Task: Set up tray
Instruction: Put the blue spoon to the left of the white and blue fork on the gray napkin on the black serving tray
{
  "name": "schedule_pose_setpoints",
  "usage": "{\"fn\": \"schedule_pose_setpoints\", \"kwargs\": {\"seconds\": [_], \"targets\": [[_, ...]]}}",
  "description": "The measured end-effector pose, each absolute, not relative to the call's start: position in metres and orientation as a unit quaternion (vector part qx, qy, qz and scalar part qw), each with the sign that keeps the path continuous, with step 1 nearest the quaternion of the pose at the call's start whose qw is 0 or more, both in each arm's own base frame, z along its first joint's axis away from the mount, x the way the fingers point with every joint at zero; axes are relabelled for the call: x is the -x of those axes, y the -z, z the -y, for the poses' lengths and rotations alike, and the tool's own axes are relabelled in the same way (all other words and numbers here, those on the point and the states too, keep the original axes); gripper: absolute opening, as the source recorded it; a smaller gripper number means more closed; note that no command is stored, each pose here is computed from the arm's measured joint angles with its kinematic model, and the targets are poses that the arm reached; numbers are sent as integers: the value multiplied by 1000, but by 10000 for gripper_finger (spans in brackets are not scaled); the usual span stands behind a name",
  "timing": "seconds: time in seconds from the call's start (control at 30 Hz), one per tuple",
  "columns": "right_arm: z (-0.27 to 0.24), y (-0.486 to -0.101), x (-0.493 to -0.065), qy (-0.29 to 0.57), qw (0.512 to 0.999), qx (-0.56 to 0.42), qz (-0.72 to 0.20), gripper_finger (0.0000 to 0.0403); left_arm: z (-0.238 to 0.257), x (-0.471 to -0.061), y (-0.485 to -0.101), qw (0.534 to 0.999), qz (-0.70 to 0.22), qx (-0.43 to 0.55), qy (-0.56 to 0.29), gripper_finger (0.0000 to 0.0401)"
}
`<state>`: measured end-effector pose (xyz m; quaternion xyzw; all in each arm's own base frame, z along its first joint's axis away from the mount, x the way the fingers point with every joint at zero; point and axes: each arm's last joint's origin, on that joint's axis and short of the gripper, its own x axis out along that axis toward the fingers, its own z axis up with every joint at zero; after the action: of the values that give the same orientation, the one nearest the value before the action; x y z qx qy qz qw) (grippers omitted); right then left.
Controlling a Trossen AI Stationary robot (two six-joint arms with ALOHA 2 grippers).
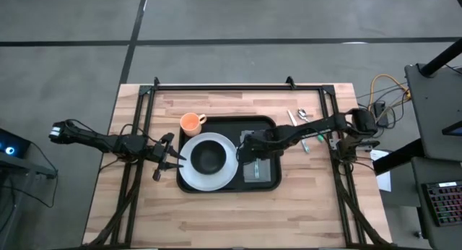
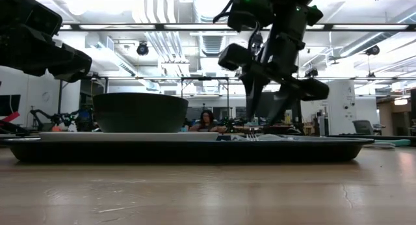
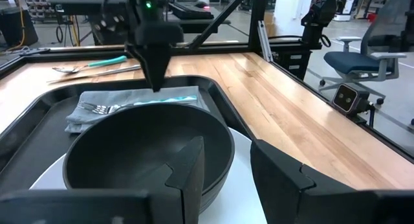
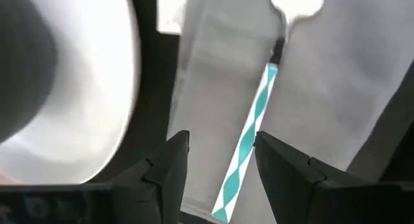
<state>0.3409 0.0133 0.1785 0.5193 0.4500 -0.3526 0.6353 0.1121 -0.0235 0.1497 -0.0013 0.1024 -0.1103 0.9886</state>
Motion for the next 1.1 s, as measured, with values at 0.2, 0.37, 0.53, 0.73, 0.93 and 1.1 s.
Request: {"fn": "schedule_pose_setpoints", "kwargs": {"seconds": [0.2,0.37,0.53,0.73,0.93,1.1], "targets": [[2,-194,-334,334,666,-490,-452,166,24,-112,-150,989,-102,1,110,109],[13,-200,-321,343,663,-455,-486,166,24,-112,-150,989,-102,1,110,109],[24,-206,-305,356,649,-421,-525,166,24,-112,-150,989,-102,1,110,109],[41,-214,-295,352,664,-380,-539,166,24,-112,-150,989,-103,1,110,109],[62,-221,-282,352,677,-358,-539,166,24,-112,-149,988,-106,1,110,109],[80,-221,-268,356,678,-349,-541,166,24,-112,-149,988,-106,1,110,109]]}}
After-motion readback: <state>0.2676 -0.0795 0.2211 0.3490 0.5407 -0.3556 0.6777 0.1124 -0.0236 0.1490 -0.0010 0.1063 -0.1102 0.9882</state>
